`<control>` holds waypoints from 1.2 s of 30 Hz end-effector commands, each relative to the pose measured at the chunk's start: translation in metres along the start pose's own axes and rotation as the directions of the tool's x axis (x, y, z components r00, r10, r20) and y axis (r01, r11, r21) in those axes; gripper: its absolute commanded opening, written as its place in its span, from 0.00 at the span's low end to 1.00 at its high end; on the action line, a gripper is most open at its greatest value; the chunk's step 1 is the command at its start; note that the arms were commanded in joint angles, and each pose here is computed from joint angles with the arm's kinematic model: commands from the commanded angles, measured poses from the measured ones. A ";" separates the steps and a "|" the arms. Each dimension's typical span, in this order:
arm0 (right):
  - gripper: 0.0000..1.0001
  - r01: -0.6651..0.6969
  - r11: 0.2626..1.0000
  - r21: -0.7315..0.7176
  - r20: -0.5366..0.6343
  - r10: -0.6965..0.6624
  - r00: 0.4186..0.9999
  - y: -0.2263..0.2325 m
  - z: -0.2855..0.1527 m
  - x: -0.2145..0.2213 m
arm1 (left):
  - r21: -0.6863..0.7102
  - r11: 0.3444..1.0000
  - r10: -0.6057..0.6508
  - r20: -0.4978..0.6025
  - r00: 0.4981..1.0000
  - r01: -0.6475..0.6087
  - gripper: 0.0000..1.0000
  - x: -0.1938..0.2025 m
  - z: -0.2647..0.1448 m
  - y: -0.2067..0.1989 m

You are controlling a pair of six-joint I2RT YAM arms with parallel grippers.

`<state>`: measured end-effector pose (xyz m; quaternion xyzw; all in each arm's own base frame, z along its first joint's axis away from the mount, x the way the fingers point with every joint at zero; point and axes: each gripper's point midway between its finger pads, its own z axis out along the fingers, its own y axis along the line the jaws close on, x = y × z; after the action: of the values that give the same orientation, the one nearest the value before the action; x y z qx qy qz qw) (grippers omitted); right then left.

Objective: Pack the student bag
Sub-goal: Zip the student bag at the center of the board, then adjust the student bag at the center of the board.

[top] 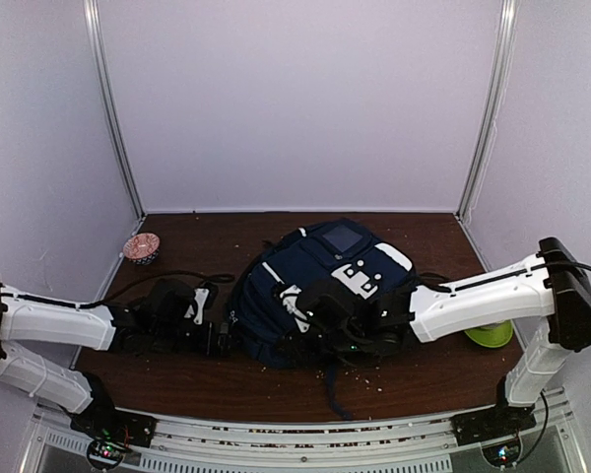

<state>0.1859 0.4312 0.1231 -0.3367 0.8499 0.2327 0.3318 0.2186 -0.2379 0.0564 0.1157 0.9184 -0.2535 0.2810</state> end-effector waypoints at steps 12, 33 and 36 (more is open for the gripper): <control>0.64 -0.512 0.846 0.150 0.294 0.456 0.840 -0.120 -0.089 -0.062 | -0.072 0.995 0.081 0.183 0.980 -0.068 0.98 -0.085 -0.092 -0.015; 0.51 -0.795 0.578 0.184 0.251 0.754 0.607 -0.239 -0.048 0.019 | 0.006 0.991 -0.132 0.046 0.990 0.132 0.64 -0.158 0.079 0.012; 0.37 -0.765 0.609 0.210 0.204 0.737 0.644 -0.241 -0.031 0.011 | 0.075 0.980 -0.187 0.055 0.981 0.183 0.43 -0.142 0.083 0.008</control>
<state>0.3243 0.2145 0.0860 0.1566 0.9186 0.2064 0.2986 0.3837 -0.2766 0.0832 0.0559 0.9222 -0.2626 0.2782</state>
